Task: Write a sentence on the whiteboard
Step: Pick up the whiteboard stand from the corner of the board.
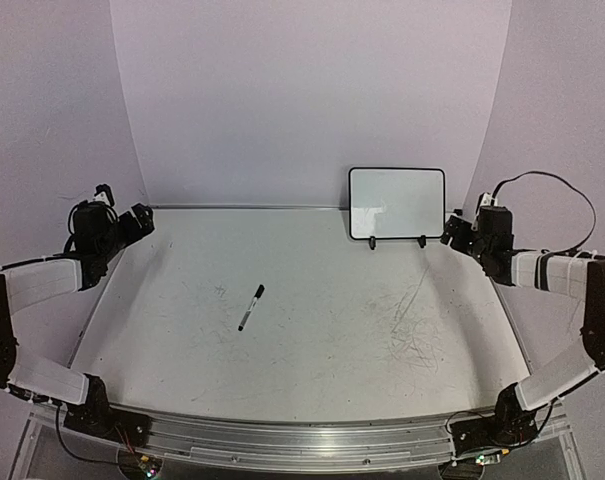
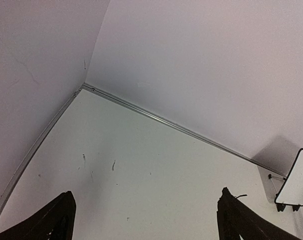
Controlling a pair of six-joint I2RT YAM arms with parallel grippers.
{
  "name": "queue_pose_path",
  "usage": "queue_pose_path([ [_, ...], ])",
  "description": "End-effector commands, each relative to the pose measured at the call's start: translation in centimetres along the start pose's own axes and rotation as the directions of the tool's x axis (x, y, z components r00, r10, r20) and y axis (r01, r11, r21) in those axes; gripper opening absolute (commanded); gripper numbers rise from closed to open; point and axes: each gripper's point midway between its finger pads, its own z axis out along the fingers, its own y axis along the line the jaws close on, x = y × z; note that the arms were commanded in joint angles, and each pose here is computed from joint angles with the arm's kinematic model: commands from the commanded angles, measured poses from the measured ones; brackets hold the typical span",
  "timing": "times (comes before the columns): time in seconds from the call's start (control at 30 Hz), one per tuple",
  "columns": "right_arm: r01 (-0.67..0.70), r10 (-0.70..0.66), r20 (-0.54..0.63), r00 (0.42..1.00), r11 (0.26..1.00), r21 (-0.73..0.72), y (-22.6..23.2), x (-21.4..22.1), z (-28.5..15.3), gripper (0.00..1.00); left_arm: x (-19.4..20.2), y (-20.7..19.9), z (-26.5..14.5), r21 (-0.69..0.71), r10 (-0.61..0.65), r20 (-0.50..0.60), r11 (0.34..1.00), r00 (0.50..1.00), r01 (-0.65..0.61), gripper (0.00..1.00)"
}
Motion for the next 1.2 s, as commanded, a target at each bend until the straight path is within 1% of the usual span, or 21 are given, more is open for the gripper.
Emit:
queue_pose_path([
  [0.0,-0.027,0.029,0.020,0.999,0.996,-0.084,3.0,-1.6,0.5,0.98,-0.9,-1.5,-0.1,0.074,-0.022,0.015,0.997,1.000,0.021,0.99],
  [0.13,-0.011,0.009,-0.018,1.000,0.993,-0.118,5.3,-0.7,2.0,0.98,0.0,-1.6,0.4,0.082,-0.035,-0.018,0.996,0.999,0.036,0.99],
  [0.27,0.009,-0.024,-0.093,0.995,0.987,-0.159,8.4,1.0,4.4,0.98,1.2,-1.9,1.0,0.105,-0.062,-0.067,0.992,0.996,0.069,0.99],
  [0.4,0.043,-0.082,-0.162,0.983,0.972,-0.233,12.1,3.3,6.4,0.98,2.4,-2.3,1.5,0.132,-0.082,-0.124,0.986,0.989,0.099,0.99],
  [0.43,0.048,-0.091,-0.166,0.982,0.968,-0.245,13.0,3.2,6.8,0.98,2.7,-2.5,1.6,0.140,-0.090,-0.137,0.984,0.987,0.109,0.99],
  [0.5,0.065,-0.129,-0.230,0.965,0.962,-0.266,14.4,5.2,7.9,0.98,3.3,-2.7,1.7,0.157,-0.099,-0.167,0.979,0.981,0.126,0.98],
  [0.53,0.073,-0.141,-0.241,0.960,0.960,-0.270,15.1,5.4,8.4,0.98,3.6,-2.9,1.7,0.167,-0.102,-0.183,0.977,0.978,0.134,0.97],
  [0.7,0.130,-0.210,-0.341,0.916,0.961,-0.243,15.9,9.0,10.6,0.88,5.2,-3.4,2.1,0.195,-0.114,-0.253,0.967,0.961,0.166,0.95],
  [0.87,0.140,-0.223,-0.383,0.896,0.962,-0.233,16.3,10.8,12.4,0.81,6.6,-4.2,2.4,0.238,-0.113,-0.323,0.951,0.940,0.196,0.91],
  [1.1,0.161,-0.226,-0.399,0.889,0.969,-0.189,16.3,12.6,15.2,0.78,7.5,-4.8,2.2,0.263,-0.120,-0.368,0.938,0.922,0.227,0.89],
  [1.17,0.163,-0.224,-0.402,0.888,0.970,-0.182,16.4,13.2,16.1,0.75,7.7,-4.9,2.1,0.265,-0.126,-0.378,0.934,0.917,0.238,0.88],
])
